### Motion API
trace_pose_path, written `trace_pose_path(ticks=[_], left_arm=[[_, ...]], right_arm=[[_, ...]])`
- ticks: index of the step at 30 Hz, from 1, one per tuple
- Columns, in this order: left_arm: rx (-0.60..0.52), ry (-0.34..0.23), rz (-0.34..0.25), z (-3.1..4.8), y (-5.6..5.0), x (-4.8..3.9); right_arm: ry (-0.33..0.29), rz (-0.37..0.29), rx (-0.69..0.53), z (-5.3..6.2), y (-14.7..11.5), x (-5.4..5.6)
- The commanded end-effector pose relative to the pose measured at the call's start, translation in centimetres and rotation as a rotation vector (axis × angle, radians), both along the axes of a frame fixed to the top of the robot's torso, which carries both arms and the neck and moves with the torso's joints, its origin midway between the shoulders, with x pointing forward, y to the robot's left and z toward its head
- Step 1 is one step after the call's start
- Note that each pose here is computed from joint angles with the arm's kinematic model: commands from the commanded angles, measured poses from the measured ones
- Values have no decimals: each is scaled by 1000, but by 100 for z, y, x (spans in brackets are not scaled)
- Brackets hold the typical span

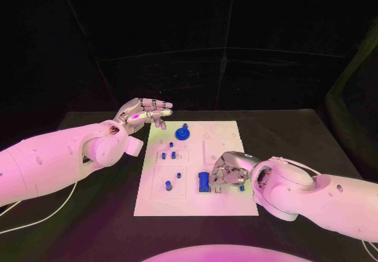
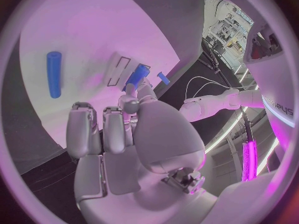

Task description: Assemble the parts on the task board

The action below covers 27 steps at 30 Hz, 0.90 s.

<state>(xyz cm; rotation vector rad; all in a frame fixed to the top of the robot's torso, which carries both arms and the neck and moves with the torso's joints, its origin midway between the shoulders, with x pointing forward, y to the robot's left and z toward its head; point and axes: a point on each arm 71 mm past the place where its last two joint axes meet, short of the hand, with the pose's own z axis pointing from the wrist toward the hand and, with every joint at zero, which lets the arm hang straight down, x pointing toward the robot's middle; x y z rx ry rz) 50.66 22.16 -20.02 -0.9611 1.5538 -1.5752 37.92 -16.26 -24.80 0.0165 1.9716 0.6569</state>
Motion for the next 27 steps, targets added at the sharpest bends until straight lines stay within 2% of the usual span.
trace_pose_path(ticks=[1, 5, 10, 15, 17, 23, 27], left_arm=[[-8, -3, -4, 13, 0, -1], [-7, -3, -3, 14, 8, -3], [-7, -4, -1, 12, 20, -3], [-8, -3, -2, 11, 25, -9], [-8, -3, -1, 10, 30, -9], [-7, -2, -1, 6, 36, -11], [-8, -2, -2, 4, 36, -13]], right_arm=[[-17, -57, 107, 82, -148, -9], [-6, -117, 80, 116, -420, -6], [-67, -171, -9, 158, -697, 7], [-81, -200, -54, 158, -804, 13], [-68, -210, -88, 140, -841, 13], [-26, -187, -220, 62, -862, 25], [-2, -165, -265, 10, -832, 39]])
